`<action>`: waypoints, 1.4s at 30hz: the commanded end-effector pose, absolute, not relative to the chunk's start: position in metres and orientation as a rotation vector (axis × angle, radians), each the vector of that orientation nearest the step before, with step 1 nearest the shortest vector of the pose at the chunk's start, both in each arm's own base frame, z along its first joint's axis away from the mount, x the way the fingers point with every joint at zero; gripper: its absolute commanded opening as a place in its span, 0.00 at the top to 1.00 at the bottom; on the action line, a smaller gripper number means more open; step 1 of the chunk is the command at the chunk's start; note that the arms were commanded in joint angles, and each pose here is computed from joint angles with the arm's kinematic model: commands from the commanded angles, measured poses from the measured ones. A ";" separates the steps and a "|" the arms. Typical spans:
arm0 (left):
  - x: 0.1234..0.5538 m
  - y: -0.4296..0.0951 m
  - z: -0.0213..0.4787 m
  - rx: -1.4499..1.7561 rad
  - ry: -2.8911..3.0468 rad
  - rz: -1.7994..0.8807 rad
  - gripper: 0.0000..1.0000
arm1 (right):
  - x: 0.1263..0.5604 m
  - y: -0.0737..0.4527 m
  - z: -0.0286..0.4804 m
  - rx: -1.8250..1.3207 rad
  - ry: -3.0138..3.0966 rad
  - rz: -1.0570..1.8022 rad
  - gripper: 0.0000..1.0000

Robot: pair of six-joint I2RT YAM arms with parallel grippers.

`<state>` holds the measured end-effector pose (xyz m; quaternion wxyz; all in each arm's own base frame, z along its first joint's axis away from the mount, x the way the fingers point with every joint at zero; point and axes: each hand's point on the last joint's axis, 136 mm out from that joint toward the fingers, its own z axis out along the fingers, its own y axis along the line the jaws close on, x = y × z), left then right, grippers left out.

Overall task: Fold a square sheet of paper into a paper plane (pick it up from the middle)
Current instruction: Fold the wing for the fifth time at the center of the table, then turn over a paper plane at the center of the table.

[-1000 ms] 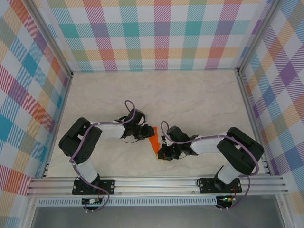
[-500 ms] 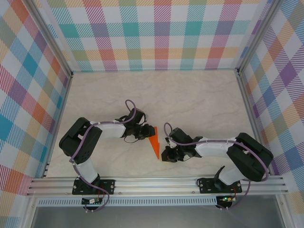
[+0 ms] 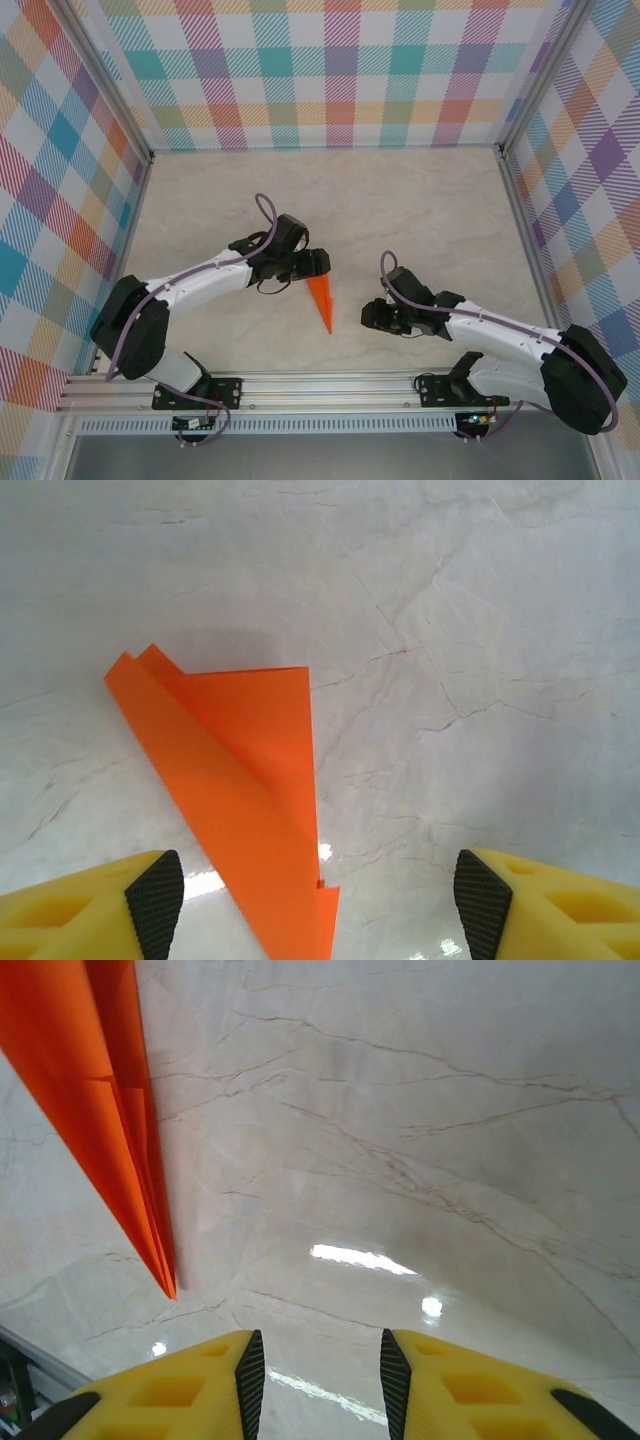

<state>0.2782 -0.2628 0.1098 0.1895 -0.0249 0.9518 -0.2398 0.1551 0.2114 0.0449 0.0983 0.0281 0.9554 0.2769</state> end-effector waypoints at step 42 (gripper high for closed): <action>0.246 -0.264 0.043 -0.108 2.921 -0.103 0.33 | 0.174 0.220 0.046 0.251 2.991 0.624 0.54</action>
